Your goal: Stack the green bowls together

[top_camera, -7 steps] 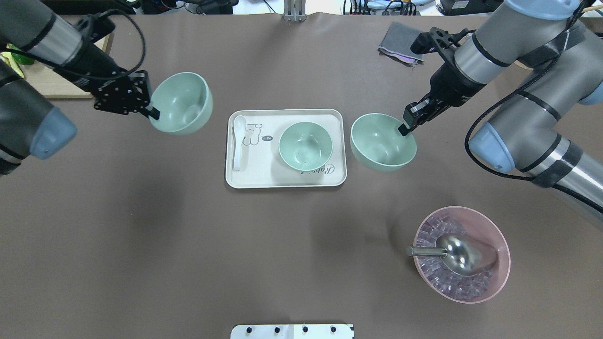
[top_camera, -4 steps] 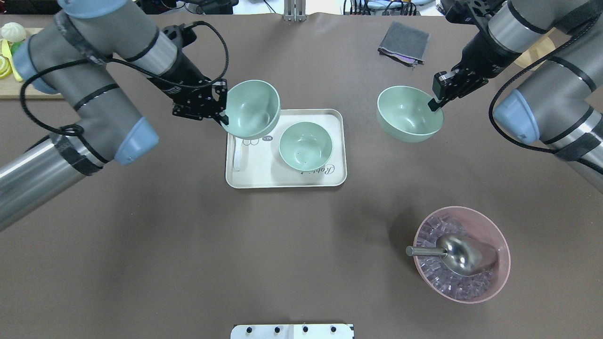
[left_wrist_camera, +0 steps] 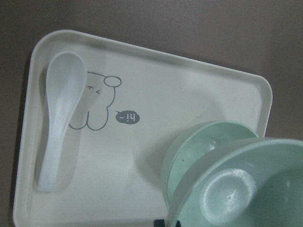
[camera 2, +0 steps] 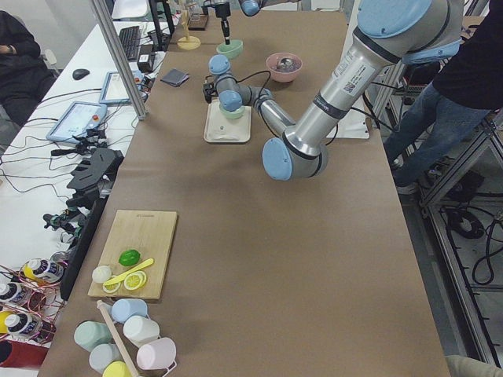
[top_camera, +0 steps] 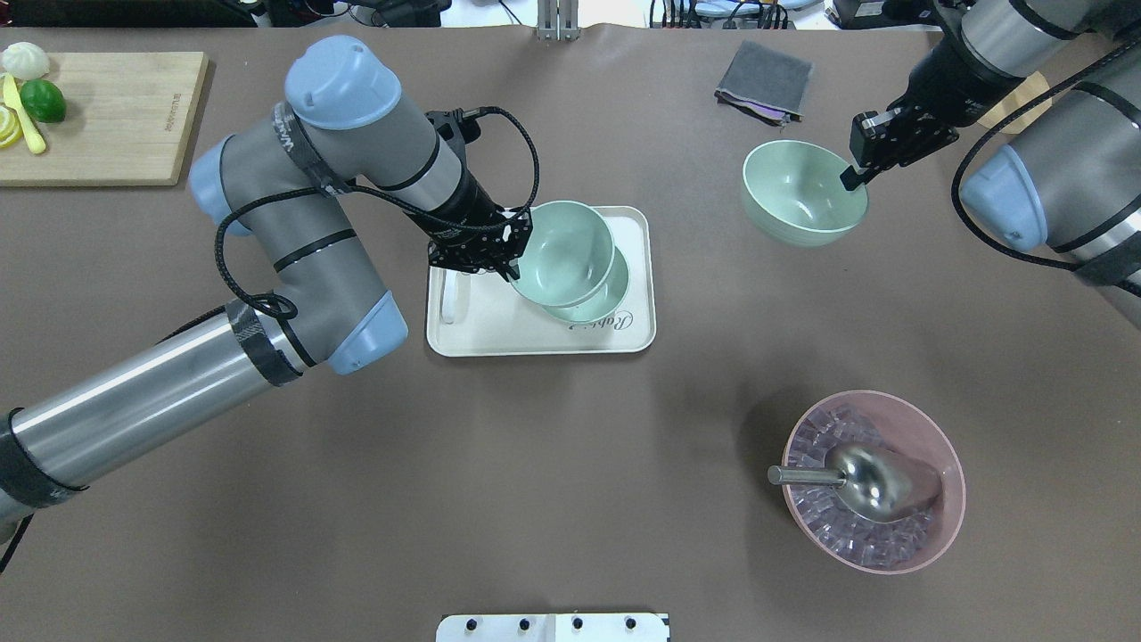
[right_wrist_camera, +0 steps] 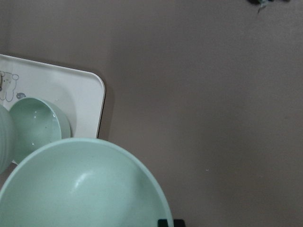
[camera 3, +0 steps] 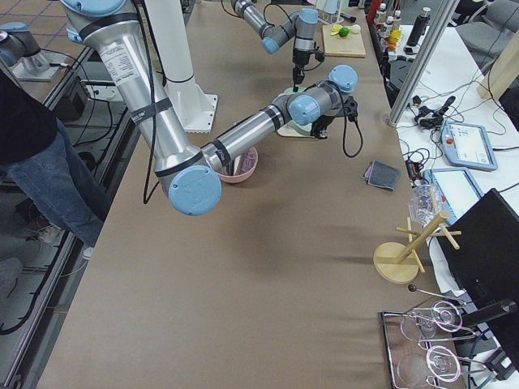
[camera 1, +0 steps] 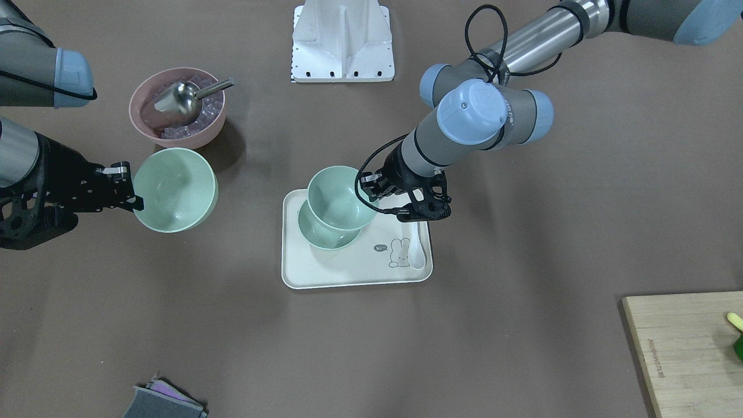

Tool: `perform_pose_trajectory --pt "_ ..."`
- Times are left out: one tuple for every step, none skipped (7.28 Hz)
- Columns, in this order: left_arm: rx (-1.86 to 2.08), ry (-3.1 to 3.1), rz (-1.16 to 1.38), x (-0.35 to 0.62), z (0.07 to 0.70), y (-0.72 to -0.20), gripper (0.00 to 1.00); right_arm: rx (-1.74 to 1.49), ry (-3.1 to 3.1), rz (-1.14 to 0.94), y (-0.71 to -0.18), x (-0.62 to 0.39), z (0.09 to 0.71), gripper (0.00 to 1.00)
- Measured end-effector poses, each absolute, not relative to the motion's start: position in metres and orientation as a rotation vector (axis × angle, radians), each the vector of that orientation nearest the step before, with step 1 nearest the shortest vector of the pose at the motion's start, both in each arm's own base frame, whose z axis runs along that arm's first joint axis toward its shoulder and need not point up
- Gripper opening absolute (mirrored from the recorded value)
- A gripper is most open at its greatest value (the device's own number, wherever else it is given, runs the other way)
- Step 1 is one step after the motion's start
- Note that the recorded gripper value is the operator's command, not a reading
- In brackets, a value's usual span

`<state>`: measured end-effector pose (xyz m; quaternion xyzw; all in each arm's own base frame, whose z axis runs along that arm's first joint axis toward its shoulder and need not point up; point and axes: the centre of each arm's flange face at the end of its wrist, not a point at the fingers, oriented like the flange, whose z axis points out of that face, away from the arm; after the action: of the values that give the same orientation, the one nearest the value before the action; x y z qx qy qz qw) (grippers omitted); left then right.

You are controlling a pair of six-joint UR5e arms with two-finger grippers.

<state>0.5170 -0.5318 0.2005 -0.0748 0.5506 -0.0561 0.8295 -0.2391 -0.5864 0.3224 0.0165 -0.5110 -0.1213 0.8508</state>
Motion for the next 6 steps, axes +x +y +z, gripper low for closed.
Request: perform_pose_trajectory --pt "-0.146 1.175 -0.113 0.526 0.2 -0.528 0.0 0.035 -1.075 -0.254 -0.587 -0.239 0.323 0.0" --pt "-0.131 1.19 -0.104 0.53 0.201 -0.527 0.0 0.036 -1.075 -0.254 -0.587 -0.239 0.322 0.0" --pt "-0.116 1.208 -0.095 0.532 0.204 -0.527 0.0 0.037 -1.075 -0.254 -0.587 -0.239 0.321 0.0" --pt "-0.102 1.229 -0.085 0.533 0.207 -0.528 0.0 0.038 -1.075 -0.255 -0.588 -0.239 0.321 0.0" --pt "-0.089 1.248 -0.076 0.533 0.21 -0.529 0.0 0.038 -1.075 -0.255 -0.588 -0.239 0.321 0.0" --pt "-0.08 1.262 -0.069 0.534 0.214 -0.53 0.05 0.039 -1.074 -0.255 -0.588 -0.239 0.32 0.0"
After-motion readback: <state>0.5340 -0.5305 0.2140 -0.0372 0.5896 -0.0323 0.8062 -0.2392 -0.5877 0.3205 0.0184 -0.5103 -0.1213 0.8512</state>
